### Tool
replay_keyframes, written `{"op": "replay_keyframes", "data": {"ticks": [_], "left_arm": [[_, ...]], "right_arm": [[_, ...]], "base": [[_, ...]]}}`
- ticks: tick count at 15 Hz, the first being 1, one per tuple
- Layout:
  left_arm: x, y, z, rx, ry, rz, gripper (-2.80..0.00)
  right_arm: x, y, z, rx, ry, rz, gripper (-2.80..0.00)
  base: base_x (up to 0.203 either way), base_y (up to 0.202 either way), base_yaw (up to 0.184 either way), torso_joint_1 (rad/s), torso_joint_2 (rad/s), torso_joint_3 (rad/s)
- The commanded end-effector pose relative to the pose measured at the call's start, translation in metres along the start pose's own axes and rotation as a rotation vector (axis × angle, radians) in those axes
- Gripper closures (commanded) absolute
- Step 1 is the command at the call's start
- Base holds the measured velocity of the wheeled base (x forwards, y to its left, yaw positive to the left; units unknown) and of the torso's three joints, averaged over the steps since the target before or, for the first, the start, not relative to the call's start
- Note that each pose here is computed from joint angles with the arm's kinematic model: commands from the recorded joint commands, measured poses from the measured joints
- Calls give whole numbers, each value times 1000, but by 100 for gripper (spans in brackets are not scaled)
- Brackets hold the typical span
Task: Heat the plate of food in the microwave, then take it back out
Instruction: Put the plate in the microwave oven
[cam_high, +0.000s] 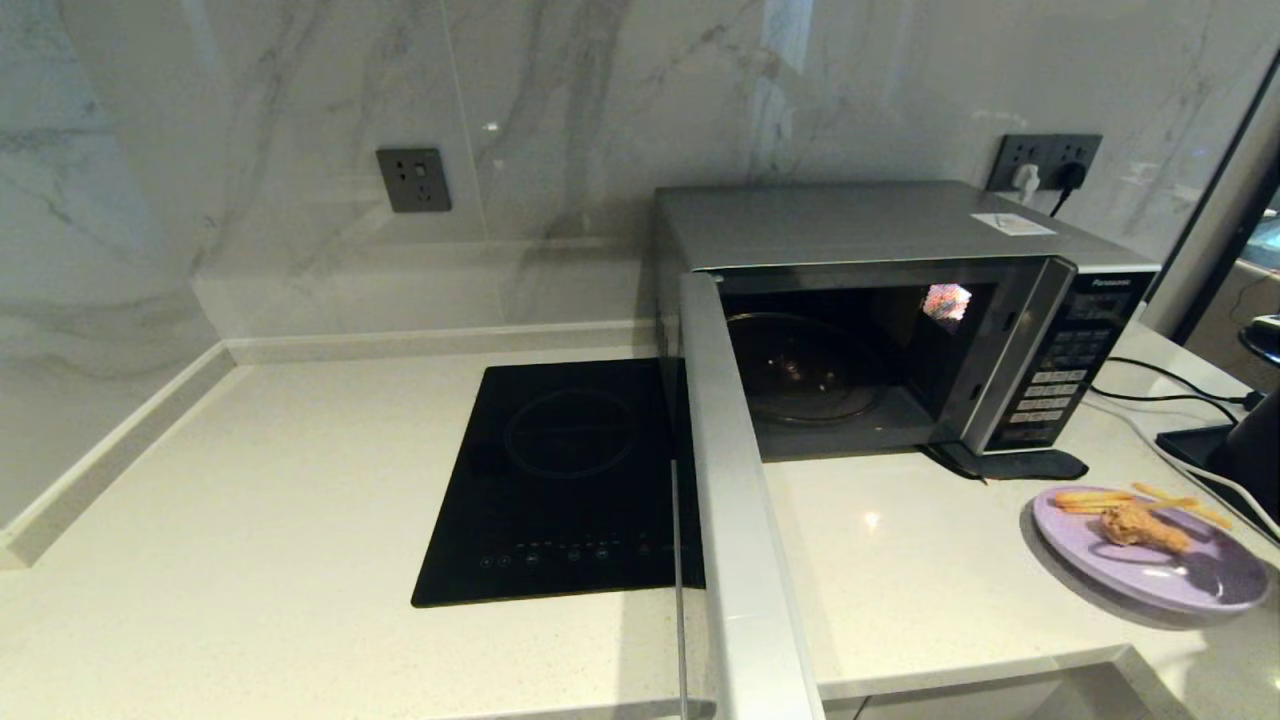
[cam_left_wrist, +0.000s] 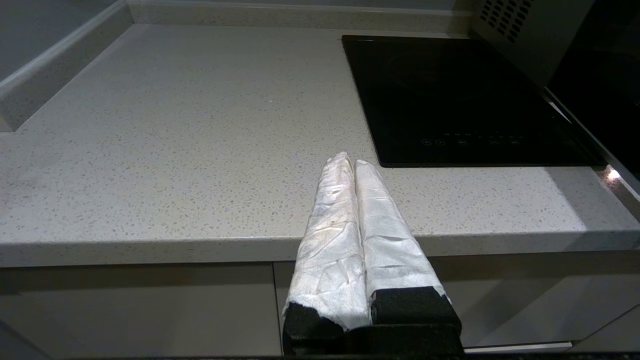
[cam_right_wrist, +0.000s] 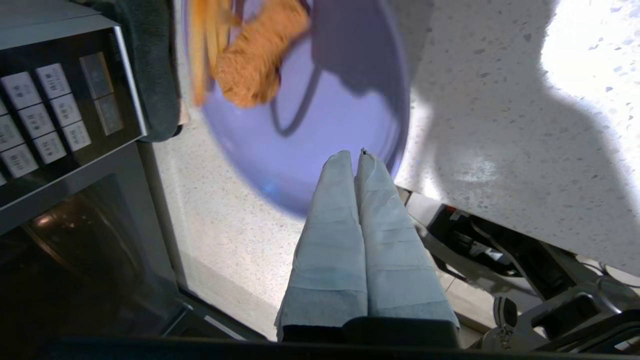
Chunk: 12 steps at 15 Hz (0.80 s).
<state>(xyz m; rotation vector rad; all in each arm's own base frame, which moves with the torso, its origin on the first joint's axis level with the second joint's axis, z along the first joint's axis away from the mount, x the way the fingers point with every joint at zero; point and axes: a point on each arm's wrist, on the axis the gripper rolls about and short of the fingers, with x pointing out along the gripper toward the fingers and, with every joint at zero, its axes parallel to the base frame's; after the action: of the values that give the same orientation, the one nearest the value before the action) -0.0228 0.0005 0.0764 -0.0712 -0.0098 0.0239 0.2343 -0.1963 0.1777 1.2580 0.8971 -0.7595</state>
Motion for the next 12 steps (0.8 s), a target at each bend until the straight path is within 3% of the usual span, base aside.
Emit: {"op": "replay_keyframes", "data": {"ticks": [1, 9, 12], "left_arm": [[0, 0, 0, -1, 1, 0, 0], [0, 0, 0, -1, 1, 0, 0], [0, 0, 0, -1, 1, 0, 0]], "right_arm": [[12, -7, 8, 27, 10, -48, 0], [13, -14, 14, 12, 14, -71, 0], [18, -16, 6, -69, 69, -119, 0]], "base": [[0, 0, 0, 0, 0, 0], [0, 0, 0, 0, 0, 0], [0, 0, 0, 0, 0, 0]]}}
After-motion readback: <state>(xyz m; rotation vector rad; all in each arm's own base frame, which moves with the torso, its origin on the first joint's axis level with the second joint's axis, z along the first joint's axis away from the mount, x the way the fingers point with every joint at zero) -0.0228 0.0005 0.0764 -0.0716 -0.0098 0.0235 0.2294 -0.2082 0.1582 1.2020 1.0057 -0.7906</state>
